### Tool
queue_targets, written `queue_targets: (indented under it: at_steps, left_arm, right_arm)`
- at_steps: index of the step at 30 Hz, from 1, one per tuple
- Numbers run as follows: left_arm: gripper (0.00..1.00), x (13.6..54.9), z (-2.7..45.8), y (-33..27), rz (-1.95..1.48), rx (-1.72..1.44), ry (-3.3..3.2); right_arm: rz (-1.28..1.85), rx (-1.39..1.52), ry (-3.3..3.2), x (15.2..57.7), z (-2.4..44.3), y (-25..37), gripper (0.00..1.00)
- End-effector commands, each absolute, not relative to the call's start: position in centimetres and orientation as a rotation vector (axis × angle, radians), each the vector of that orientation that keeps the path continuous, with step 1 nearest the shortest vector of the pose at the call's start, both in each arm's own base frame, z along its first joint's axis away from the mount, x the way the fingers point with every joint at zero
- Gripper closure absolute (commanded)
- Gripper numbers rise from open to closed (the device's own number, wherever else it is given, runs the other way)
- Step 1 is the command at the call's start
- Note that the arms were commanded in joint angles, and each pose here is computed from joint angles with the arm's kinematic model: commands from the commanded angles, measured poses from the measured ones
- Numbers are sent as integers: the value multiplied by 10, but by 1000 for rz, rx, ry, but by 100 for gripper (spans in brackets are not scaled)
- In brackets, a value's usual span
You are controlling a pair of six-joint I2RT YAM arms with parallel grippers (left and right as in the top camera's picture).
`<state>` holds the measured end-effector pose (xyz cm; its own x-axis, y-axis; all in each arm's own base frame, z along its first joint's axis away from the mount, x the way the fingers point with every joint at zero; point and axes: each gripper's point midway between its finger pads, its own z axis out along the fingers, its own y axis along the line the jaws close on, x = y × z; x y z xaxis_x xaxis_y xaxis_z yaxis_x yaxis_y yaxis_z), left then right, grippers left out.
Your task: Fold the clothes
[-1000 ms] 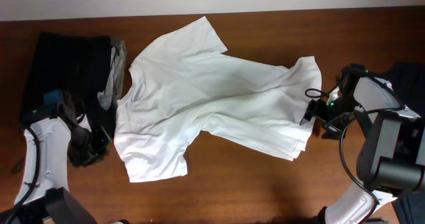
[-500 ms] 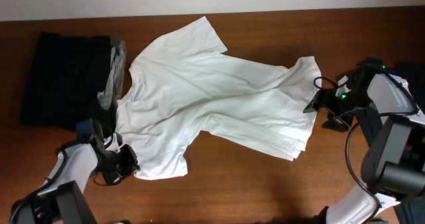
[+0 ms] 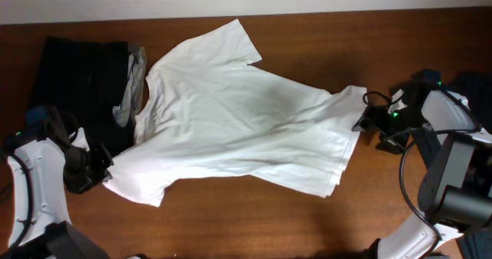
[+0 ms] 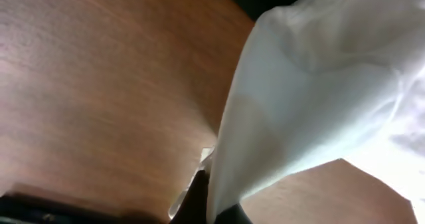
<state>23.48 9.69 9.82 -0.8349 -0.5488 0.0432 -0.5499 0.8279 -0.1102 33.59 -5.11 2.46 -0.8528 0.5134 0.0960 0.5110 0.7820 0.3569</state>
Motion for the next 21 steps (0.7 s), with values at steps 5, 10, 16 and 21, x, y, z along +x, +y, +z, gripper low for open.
queue_targets:
  at_steps: [5, 10, 16, 21]
  left_arm:
    - [100, 234, 100, 108, 100, 860, -3020]
    - [100, 237, 100, 109, 103, 863, -3032]
    - [100, 247, 101, 101, 200, 869, -3062]
    - [97, 260, 104, 97, 285, 874, -3107]
  right_arm:
    - [522, 860, 2734, 374, 2, -66, 24]
    - [532, 734, 2713, 401, -23, -43, 56]
    - [317, 692, 2506, 468, 26, -93, 88]
    - [242, 697, 2283, 519, 116, -153, 78]
